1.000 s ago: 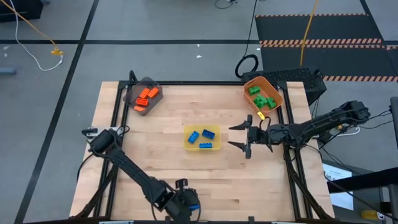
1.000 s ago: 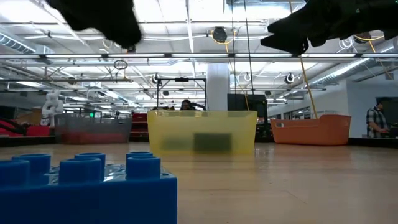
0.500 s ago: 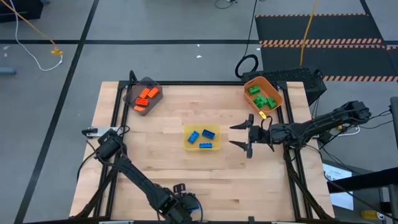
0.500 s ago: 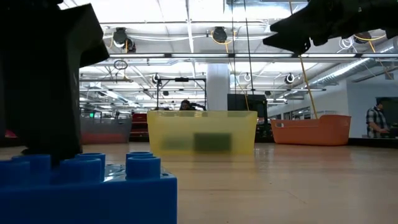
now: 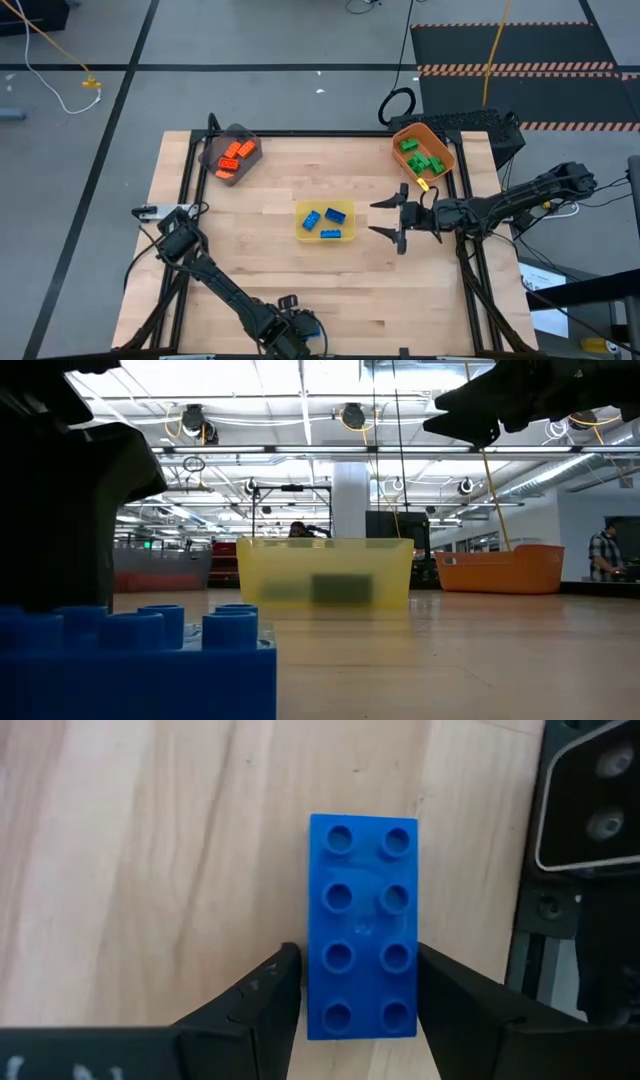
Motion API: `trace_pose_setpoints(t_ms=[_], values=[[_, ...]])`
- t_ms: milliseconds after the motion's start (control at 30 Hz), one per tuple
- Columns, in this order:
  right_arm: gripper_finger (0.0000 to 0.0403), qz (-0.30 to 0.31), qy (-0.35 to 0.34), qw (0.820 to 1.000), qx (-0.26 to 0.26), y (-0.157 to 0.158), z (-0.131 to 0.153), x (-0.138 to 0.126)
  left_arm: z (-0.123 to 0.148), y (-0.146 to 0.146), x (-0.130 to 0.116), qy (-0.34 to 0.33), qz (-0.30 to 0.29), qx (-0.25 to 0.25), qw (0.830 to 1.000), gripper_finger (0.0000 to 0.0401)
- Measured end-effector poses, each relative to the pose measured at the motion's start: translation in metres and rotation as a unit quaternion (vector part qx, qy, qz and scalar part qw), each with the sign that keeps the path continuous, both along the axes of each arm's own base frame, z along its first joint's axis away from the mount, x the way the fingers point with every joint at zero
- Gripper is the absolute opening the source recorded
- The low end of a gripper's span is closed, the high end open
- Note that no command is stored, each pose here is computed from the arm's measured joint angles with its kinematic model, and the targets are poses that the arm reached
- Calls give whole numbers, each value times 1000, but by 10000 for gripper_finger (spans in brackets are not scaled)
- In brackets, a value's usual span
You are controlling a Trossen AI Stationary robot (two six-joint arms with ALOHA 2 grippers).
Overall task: Sort & place blocks by color
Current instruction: Put the blue game piece into the yellow bin
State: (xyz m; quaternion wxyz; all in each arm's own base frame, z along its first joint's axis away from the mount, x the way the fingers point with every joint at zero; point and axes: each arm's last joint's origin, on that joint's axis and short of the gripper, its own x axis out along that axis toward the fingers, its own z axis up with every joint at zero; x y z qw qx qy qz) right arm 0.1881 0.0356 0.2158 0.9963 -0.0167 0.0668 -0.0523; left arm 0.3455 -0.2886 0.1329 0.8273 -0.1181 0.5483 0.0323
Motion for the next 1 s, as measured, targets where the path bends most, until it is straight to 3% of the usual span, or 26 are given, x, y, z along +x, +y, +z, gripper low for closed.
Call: trace_pose_setpoints(t_ms=[233, 367, 567, 767, 1000], values=[[279, 0, 0, 1000, 0, 0, 0, 0, -2, 15, 1, 24, 31, 35, 999, 181], [279, 0, 0, 1000, 0, 0, 0, 0, -3, 23, 5, 30, 40, 47, 998, 142], [279, 0, 0, 1000, 0, 0, 0, 0, -2, 34, 12, 32, 45, 52, 997, 142], [279, 0, -2, 1000, 5, 0, 0, 0, 13, 58, 15, 34, 63, 93, 993, 142], [279, 1, -17, 1000, 8, -1, 5, -3, 53, 82, 19, -6, 61, 116, 991, 142]])
